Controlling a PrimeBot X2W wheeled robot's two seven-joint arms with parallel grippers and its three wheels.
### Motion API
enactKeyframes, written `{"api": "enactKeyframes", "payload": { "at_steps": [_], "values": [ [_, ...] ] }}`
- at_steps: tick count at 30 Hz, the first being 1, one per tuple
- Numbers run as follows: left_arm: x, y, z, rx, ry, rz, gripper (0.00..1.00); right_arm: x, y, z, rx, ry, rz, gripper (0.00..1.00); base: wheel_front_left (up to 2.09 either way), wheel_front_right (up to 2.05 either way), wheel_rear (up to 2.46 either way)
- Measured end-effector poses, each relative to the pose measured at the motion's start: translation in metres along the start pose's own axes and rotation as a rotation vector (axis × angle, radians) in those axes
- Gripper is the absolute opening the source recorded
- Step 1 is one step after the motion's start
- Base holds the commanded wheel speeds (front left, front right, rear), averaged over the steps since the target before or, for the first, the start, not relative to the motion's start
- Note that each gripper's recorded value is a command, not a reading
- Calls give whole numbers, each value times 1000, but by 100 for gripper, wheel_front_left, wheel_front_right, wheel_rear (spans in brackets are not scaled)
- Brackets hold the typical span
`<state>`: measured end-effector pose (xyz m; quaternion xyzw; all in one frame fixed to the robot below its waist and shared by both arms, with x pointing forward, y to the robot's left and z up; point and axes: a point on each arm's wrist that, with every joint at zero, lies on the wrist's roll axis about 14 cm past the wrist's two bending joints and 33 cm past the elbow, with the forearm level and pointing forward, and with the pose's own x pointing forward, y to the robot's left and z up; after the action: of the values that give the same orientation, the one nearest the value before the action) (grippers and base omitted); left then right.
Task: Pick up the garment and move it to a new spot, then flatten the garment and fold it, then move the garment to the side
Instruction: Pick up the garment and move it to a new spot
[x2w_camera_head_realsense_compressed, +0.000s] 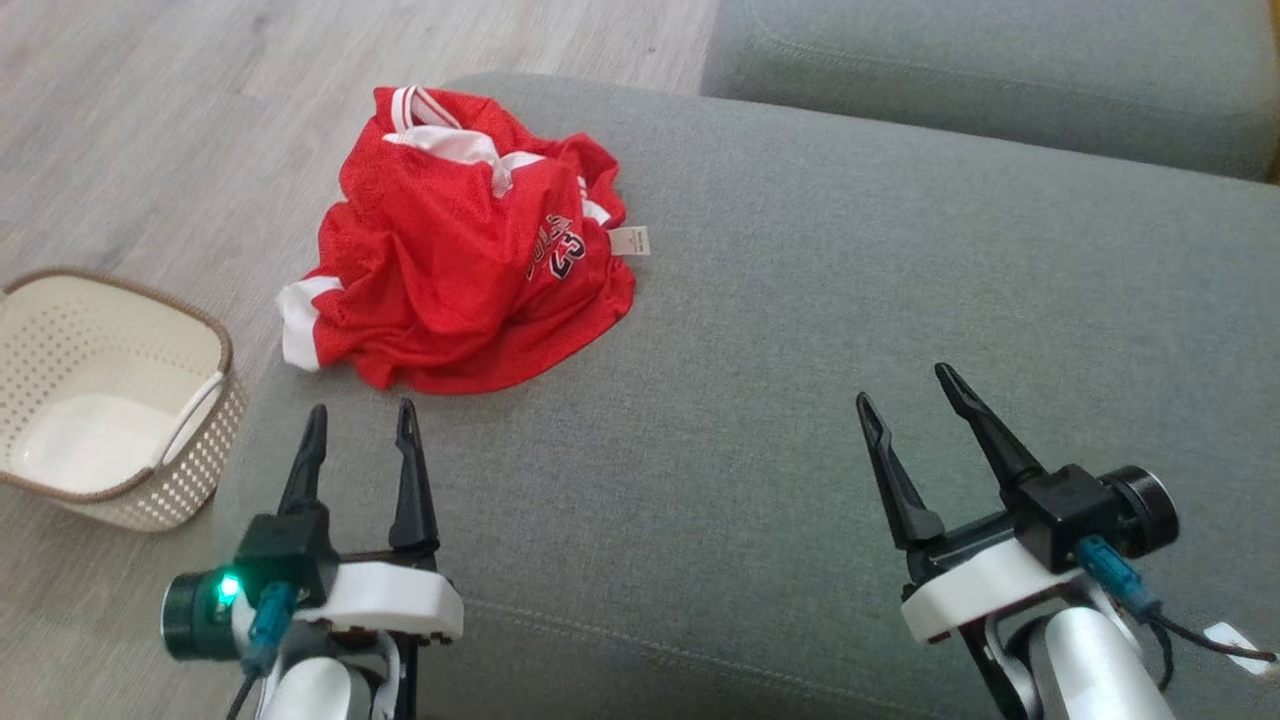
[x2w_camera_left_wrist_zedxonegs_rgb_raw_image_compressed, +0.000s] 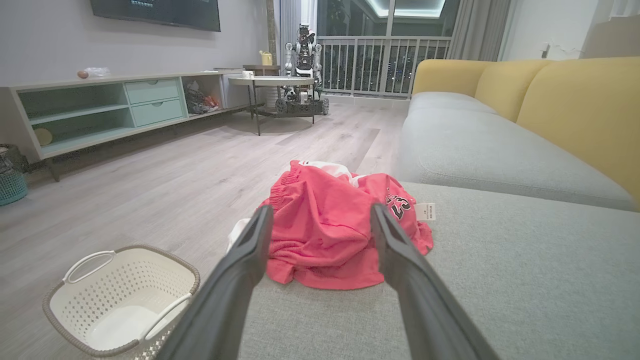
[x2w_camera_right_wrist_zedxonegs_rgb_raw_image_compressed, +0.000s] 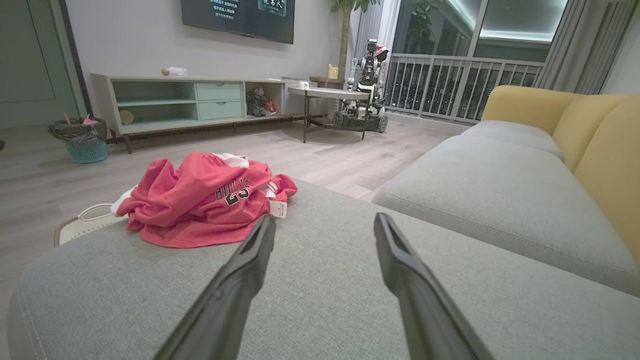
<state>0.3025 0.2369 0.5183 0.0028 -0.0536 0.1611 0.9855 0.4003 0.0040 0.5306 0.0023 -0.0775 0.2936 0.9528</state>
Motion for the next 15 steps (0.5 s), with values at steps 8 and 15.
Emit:
{"api": "enactKeyframes", "payload": {
  "at_steps": [8, 15],
  "values": [
    [19, 3, 7, -4, -18, 24, 100, 7, -1, -18, -6, 33, 12, 100, 0, 0, 0],
    [92, 3, 33, -24, -100, -18, 100, 24, -10, -35, -21, 49, 15, 100, 0, 0, 0]
  ]
}}
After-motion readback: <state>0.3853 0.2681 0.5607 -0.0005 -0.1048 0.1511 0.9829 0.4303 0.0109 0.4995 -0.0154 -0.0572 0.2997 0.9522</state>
